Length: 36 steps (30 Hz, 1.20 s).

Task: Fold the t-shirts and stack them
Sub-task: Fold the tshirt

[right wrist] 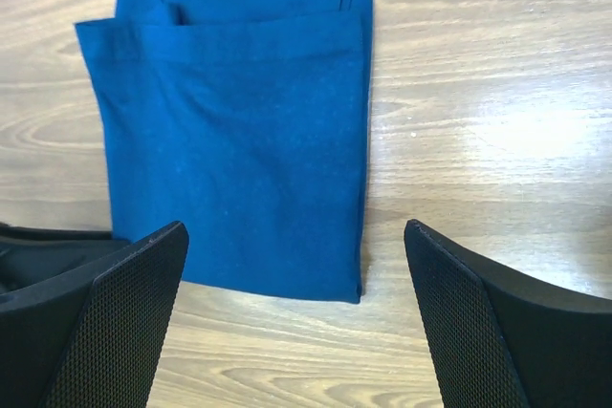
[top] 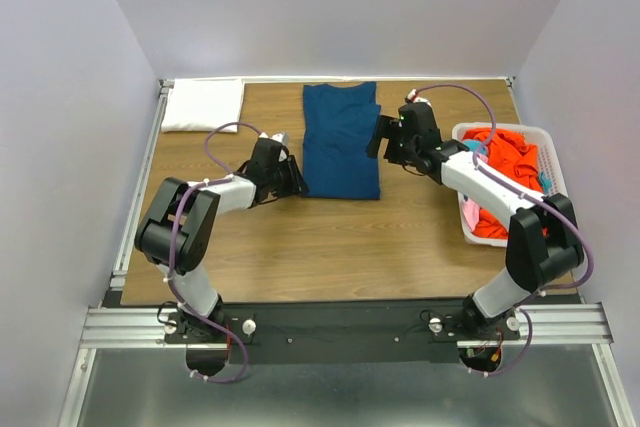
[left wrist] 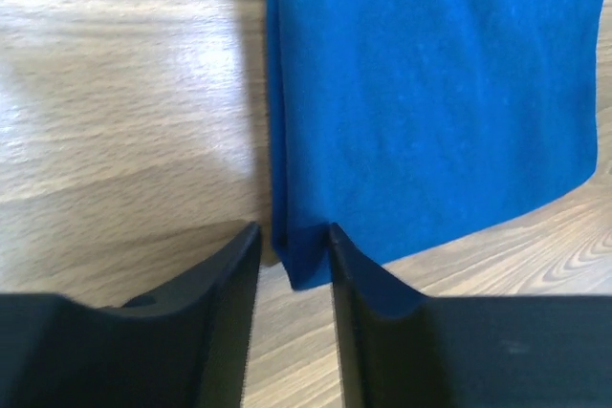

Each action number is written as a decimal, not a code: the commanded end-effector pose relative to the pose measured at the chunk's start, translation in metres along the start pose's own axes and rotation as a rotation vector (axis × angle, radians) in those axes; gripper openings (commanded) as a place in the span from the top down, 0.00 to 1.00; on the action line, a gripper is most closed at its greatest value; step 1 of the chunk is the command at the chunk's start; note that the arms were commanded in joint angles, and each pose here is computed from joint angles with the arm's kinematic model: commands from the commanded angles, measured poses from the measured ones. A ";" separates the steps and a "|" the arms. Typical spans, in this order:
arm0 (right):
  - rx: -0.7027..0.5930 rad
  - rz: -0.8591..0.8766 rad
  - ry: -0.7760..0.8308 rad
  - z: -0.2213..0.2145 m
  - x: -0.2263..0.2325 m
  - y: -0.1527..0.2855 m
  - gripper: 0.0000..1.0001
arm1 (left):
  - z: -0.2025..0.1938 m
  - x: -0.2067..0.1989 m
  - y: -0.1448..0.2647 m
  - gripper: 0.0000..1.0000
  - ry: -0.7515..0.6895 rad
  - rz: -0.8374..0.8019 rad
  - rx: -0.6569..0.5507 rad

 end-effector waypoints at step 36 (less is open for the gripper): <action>0.353 -0.053 -0.136 -0.125 -0.041 -0.035 0.57 | -0.028 0.003 -0.001 1.00 -0.002 0.011 0.057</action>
Point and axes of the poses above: each gripper's point midway between its finger pads, its own y axis back along the fingers, its own x axis along the line the jaws close on, z = x × y, the point moved 3 cm from there along y, back along the fingers, and after that the axes turned 1 degree about y, right-handed, at the moved point
